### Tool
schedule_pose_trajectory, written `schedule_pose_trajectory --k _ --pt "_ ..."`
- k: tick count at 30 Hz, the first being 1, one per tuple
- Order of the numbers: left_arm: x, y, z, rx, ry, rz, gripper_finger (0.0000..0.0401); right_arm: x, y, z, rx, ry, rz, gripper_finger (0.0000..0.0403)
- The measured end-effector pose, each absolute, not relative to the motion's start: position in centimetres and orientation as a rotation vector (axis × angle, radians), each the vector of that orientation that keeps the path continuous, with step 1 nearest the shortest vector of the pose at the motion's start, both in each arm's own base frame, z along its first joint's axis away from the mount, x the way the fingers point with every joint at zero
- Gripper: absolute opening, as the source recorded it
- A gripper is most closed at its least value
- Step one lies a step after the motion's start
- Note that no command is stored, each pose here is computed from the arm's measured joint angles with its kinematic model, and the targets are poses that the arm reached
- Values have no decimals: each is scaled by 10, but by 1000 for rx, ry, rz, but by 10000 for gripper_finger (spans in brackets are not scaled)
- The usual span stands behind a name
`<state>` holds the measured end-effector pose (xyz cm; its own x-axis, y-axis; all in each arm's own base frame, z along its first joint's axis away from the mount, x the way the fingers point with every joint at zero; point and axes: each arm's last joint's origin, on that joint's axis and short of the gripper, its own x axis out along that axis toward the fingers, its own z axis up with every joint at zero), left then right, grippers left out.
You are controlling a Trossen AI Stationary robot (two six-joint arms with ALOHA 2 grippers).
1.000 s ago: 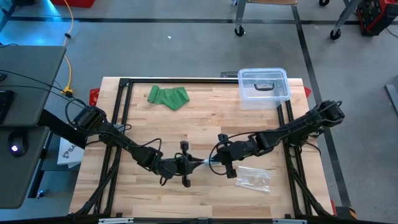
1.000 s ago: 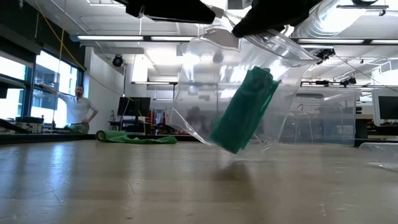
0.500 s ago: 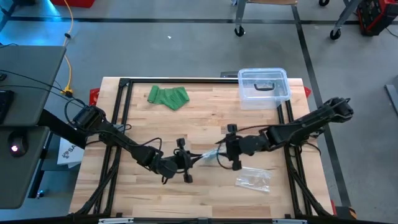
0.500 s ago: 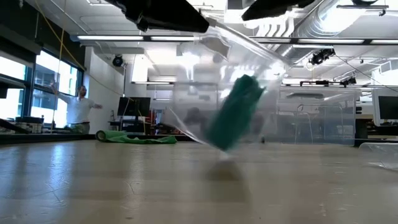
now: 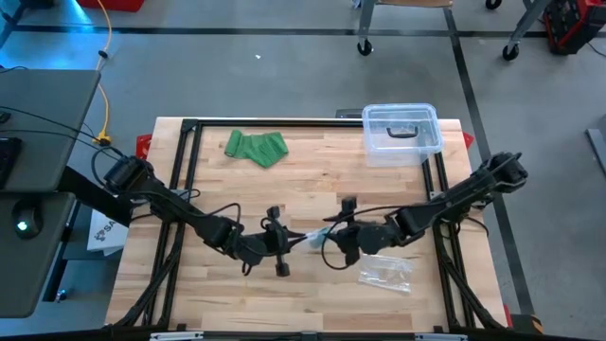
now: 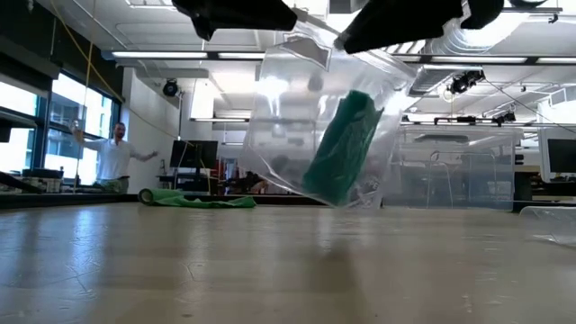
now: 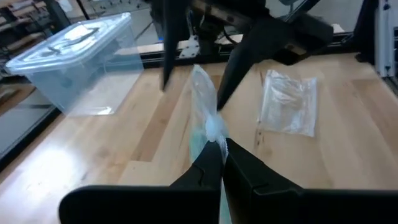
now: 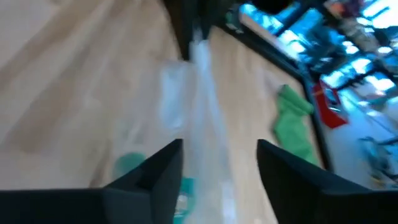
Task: Roll bandage
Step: Close the transparent zip bag
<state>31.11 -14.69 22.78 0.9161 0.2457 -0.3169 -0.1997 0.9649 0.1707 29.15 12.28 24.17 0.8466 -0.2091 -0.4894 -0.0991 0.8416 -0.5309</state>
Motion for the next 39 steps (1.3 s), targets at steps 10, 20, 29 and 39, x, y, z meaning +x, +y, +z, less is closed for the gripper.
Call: schedule_pose_trajectory --k 10,20,29,39 --pt "310 -146 226 124 368 215 0 292 125 241 -514 568 57 10" --pt "307 -155 227 303 373 126 0 297 89 254 -201 581 244 9" --pt "307 -152 227 291 368 206 0 298 80 254 -230 588 150 61" --pt "313 -142 227 148 362 224 0 299 102 268 -297 414 84 167"
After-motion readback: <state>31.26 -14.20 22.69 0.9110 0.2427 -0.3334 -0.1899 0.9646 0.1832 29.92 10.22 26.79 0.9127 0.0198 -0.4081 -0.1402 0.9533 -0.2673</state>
